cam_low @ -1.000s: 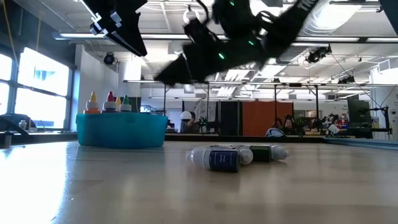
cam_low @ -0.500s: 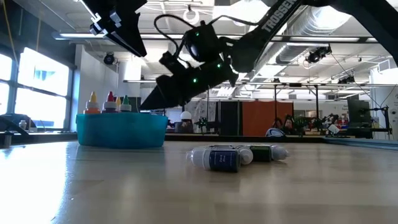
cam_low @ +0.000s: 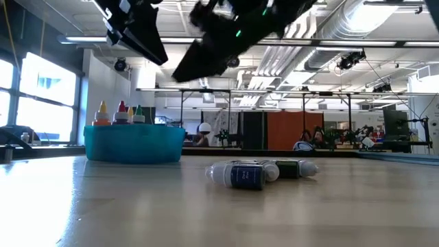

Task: Pick & Place food coloring
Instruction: Put the small blue food coloring bottle into the blue bin

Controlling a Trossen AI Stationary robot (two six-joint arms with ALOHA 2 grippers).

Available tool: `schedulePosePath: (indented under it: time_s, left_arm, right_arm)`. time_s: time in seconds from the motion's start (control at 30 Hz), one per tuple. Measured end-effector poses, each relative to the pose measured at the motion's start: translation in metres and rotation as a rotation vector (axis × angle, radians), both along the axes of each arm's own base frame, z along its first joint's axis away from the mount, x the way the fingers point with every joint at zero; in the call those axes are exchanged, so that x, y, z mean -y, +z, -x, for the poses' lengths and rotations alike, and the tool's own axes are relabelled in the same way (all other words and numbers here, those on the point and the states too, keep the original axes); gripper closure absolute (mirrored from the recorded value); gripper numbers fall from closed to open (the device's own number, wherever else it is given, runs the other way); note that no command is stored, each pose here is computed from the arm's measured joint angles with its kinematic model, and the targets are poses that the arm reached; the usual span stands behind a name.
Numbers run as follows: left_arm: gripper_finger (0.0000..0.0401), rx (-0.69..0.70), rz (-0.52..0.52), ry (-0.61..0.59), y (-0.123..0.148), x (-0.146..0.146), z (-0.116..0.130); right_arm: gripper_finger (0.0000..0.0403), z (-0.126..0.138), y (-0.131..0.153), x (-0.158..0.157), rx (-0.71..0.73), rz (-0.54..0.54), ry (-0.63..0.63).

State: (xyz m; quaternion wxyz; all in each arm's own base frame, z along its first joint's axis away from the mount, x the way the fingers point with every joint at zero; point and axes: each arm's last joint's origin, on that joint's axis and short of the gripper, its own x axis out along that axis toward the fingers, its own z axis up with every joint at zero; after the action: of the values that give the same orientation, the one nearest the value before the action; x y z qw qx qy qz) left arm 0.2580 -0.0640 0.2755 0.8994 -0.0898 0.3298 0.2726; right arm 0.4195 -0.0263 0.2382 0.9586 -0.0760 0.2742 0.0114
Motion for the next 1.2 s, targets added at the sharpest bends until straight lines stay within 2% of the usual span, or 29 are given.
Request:
schedulePosePath:
  time_s: [0.13, 0.27, 0.33, 0.43, 0.53, 0.67, 0.73, 0.9, 1.1, 1.2]
  left_arm:
    - [0.031, 0.003, 0.024, -0.101, -0.013, 0.022, -0.014]
    - [0.031, 0.018, 0.023, -0.162, -0.038, 0.047, -0.034]
    - [0.031, 0.035, 0.027, -0.193, -0.051, 0.058, -0.044]
    - [0.031, 0.101, 0.078, -0.185, -0.072, 0.067, -0.064]
    - [0.031, 0.118, 0.125, -0.222, -0.091, 0.073, -0.078]
    - [0.031, 0.088, 0.195, -0.373, -0.1, 0.073, -0.088]
    - [0.031, 0.085, 0.166, -0.419, -0.1, 0.074, -0.088]
    - [0.031, 0.021, 0.009, -0.491, -0.108, 0.073, -0.089]
    - [0.031, 0.003, -0.013, -0.489, -0.118, 0.065, -0.096]
    - [0.031, -0.029, -0.011, -0.481, -0.129, 0.061, -0.098]
  right_arm:
    - [0.0284, 0.039, 0.04, -0.026, -0.109, 0.096, -0.062]
    - [0.0304, 0.078, 0.063, -0.045, -0.221, 0.226, -0.177]
    - [0.031, 0.095, 0.075, -0.051, -0.237, 0.231, -0.212]
    - [0.0316, 0.114, 0.082, -0.059, -0.249, 0.171, -0.237]
    - [0.0318, 0.127, 0.076, -0.067, -0.257, 0.125, -0.218]
    - [0.0318, 0.14, 0.06, -0.075, -0.253, 0.107, -0.171]
    - [0.0318, 0.144, 0.049, -0.078, -0.244, 0.094, -0.168]
    - [0.0318, 0.149, 0.027, -0.087, -0.18, 0.073, -0.132]
    - [0.0318, 0.15, 0.007, -0.097, -0.102, 0.054, -0.096]
    - [0.0318, 0.154, -0.008, -0.096, -0.123, -0.004, -0.096]
